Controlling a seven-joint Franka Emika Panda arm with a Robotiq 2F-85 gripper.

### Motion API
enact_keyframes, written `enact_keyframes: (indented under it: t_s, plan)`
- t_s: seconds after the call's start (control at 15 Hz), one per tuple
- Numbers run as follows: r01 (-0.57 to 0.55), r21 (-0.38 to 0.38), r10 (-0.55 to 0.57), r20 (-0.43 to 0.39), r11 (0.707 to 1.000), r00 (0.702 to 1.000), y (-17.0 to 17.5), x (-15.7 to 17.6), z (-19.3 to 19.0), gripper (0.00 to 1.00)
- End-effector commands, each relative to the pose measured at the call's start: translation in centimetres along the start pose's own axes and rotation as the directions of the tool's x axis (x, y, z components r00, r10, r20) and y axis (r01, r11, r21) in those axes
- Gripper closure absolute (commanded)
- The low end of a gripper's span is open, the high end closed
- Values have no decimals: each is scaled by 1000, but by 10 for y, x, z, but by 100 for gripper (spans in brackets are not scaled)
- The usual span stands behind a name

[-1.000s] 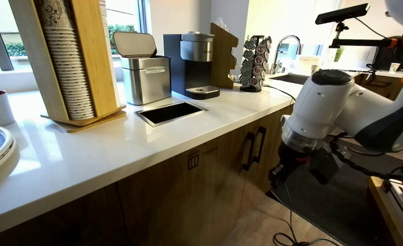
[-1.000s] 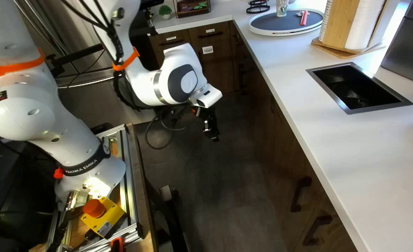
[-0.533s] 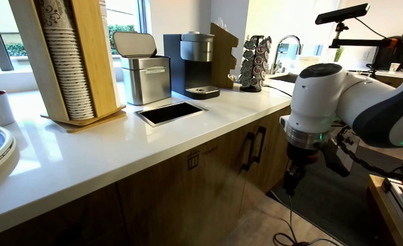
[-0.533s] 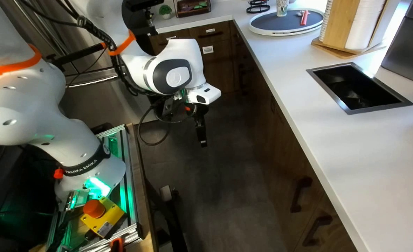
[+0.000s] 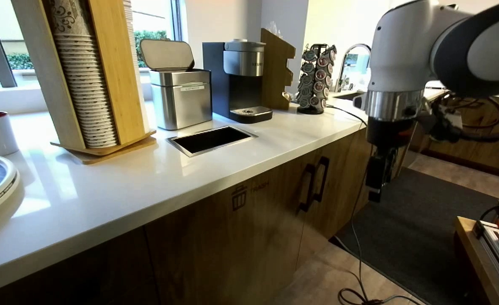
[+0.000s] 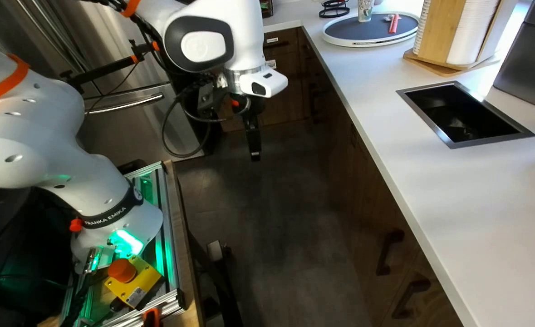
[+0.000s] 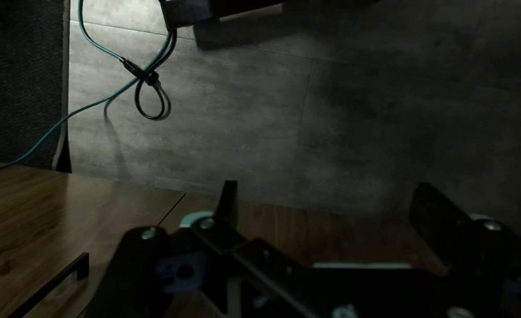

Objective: Close the cabinet door

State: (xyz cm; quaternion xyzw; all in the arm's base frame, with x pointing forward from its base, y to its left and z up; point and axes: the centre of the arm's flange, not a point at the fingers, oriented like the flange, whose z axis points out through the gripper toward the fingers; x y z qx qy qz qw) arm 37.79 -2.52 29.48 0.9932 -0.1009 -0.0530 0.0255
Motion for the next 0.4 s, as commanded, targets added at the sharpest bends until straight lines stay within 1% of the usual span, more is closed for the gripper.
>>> enact_keyframes:
  t_s: [0.0,0.13,0.33]
  plan:
    - [4,12,-4,-12,1000,1000,4,-4,-14,0]
    - [9,22,-8,-39,1000,999,7,-13,-30,0]
    - [14,23,-13,-37,1000,999,6,-17,-28,0]
